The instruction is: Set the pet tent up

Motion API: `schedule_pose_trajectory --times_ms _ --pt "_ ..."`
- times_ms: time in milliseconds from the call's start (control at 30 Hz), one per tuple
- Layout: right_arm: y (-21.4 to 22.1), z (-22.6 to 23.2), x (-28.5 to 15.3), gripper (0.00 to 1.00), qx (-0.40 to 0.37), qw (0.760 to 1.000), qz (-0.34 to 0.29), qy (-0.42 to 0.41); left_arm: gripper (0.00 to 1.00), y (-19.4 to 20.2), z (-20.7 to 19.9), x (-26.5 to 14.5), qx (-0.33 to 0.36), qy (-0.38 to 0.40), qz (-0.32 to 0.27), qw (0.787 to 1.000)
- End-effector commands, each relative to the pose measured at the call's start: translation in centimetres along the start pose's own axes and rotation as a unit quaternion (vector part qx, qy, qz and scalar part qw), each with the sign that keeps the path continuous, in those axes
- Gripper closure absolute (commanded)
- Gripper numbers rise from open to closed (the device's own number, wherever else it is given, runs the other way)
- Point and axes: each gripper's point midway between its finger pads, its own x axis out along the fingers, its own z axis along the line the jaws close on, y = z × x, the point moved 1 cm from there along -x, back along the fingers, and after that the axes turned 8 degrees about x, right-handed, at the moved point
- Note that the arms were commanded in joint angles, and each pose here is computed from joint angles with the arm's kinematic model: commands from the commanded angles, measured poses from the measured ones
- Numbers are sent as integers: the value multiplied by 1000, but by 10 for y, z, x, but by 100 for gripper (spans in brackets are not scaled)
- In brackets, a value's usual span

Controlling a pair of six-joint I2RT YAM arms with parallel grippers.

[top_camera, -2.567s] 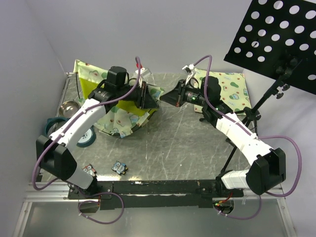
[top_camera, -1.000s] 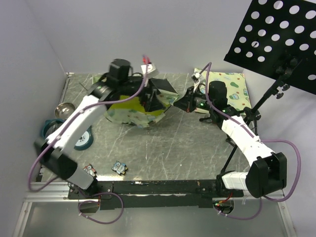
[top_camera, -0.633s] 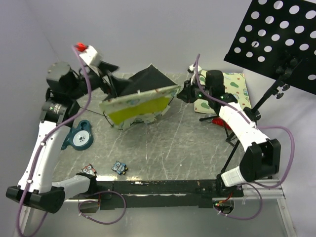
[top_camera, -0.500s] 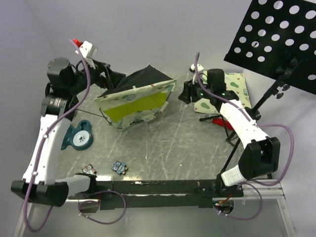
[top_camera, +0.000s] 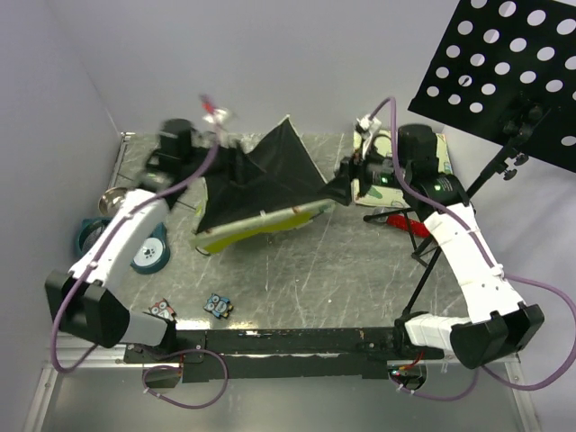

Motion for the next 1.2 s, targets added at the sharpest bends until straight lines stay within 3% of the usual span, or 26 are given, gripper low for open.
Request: schedule_pose_trajectory --times_ms 0,67,133,267,333,433,533,667,800,1067,1167 --pt "-39 34 11 14 -28 998 -24 -47 34 8 -64 53 -10 89 -7 996" --pt "-29 32 25 15 -28 998 2 -50 30 1 -65 64 -26 98 -3 995" --pt "-7 23 35 15 -31 998 32 -43 27 -18 -43 58 -16 49 -1 999" --pt "40 -7 53 16 -35 995 87 -26 15 -64 14 -2 3 -13 -75 997" --pt "54 -23 58 17 -39 993 109 -15 8 -62 27 -27 62 -11 -63 996" --pt "62 -42 62 17 -50 991 120 -3 4 -43 50 -41 169 -41 7 985" --pt "40 -49 62 17 -56 993 107 -4 5 -31 56 -46 202 -44 49 977" --pt "-25 -24 60 16 -64 996 50 -45 4 -52 46 -57 228 -60 0 972" --pt "-70 -11 68 15 -46 997 25 -54 2 -44 48 -57 178 -73 -23 981" --pt "-105 -16 126 10 -38 998 14 -52 6 -4 88 -40 45 -35 8 998" --pt "-105 -28 158 6 -6 999 22 -45 10 19 107 -29 -2 -35 50 998"
